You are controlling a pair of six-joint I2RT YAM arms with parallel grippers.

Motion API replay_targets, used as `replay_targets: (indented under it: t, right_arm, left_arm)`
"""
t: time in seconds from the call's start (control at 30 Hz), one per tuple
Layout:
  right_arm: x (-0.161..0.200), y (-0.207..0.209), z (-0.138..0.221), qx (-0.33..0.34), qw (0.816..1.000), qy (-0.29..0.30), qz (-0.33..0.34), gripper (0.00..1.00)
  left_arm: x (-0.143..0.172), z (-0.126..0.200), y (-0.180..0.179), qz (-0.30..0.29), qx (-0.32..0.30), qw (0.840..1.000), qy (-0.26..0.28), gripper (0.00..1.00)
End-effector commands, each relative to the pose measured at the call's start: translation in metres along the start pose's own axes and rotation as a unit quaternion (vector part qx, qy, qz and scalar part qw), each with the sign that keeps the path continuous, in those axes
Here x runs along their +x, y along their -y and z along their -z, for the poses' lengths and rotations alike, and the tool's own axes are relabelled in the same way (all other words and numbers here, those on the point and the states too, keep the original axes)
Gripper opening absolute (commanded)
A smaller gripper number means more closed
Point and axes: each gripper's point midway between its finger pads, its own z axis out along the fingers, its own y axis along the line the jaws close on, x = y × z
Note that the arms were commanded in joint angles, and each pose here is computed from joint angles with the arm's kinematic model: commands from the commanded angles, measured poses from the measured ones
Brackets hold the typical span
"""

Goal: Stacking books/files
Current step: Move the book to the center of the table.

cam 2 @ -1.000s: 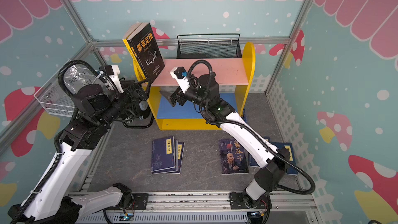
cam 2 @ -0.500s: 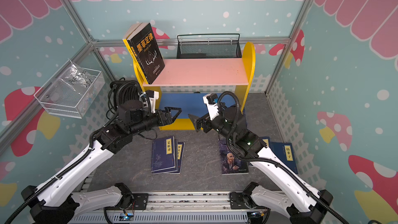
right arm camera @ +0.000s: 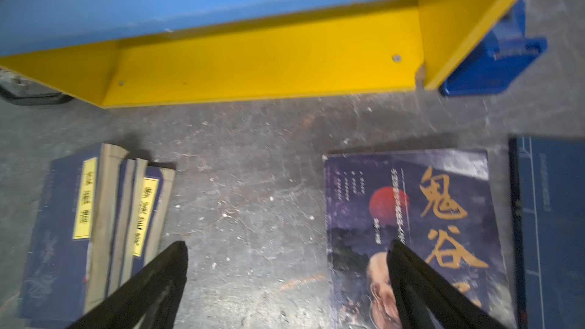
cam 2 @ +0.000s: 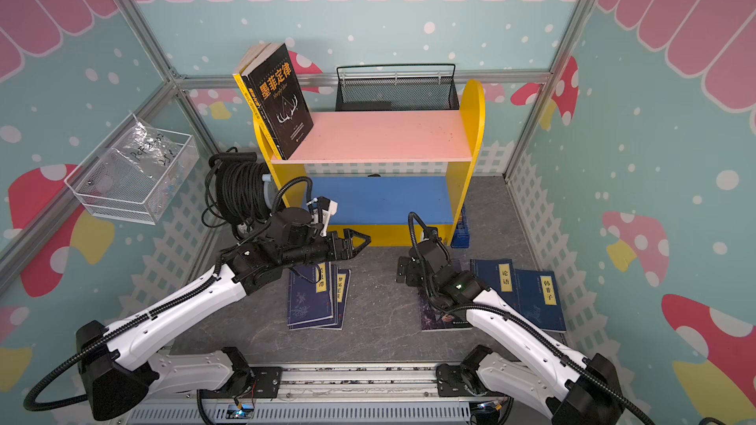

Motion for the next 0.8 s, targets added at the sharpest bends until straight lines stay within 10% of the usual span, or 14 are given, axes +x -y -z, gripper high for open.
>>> replay_targets:
  t: [0.0,0.77]
  right_arm:
    - [0.028,0.037,-0.01,0.053,0.997,-0.041,-0.039,1.0]
    - [0.07,0.11,-0.061,0.083,0.988,-0.11,-0.065,1.0]
  left_arm:
    - [0.016,-0.013,0.001,0.011,0.013,0.999,-0.031,0.99]
    - [0.01,0.008,-0.003,0.001,0.001,1.0,0.005,0.99]
